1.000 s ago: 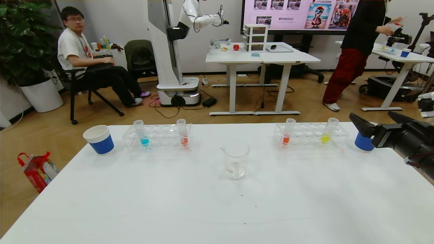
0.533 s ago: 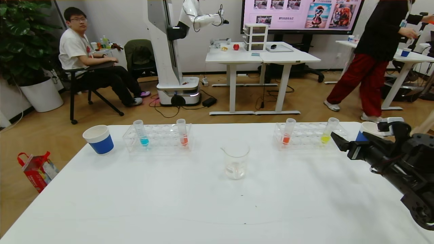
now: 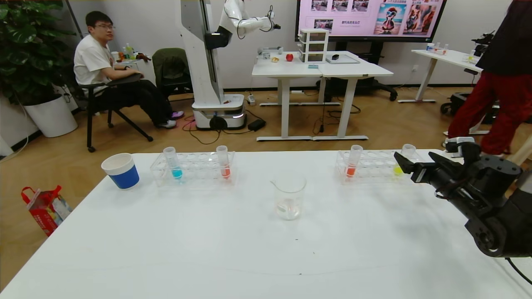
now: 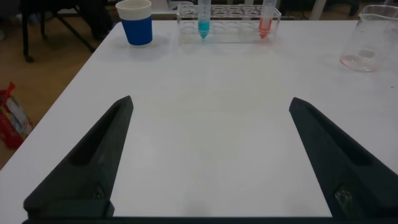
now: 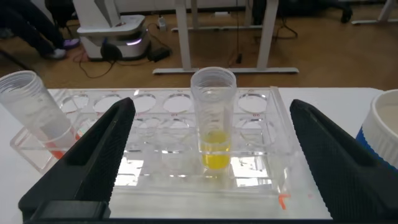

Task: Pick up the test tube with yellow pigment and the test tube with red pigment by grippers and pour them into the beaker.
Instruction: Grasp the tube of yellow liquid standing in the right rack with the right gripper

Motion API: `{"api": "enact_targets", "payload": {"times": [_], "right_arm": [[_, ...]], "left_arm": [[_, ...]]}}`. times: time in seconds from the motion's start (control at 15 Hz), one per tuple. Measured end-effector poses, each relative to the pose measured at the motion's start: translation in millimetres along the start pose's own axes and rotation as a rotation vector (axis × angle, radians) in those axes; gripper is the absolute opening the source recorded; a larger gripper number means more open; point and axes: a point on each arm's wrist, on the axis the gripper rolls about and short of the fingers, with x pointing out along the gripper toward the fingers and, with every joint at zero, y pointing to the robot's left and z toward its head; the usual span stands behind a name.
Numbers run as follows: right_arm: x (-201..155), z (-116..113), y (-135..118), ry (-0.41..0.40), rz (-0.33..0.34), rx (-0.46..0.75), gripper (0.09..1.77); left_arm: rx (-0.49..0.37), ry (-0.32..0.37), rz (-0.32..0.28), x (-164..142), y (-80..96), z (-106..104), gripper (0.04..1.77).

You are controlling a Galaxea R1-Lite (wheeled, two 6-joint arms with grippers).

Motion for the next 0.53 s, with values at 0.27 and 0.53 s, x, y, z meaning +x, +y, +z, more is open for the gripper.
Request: {"api": "enact_targets", "payload": {"times": [0.27, 0.53], "right_arm": [[32.9, -11.1, -6.1, -0.049, 0.011, -0.025, 1.74], [48.4, -22.3, -10.0, -0.062, 0.012, -0.051, 1.74]], "left_arm": [[0.000, 0.000, 0.000, 0.0, 0.0, 0.0, 1.75], [0.000, 0.000, 0.000, 0.0, 0.0, 0.0, 1.75]]}}
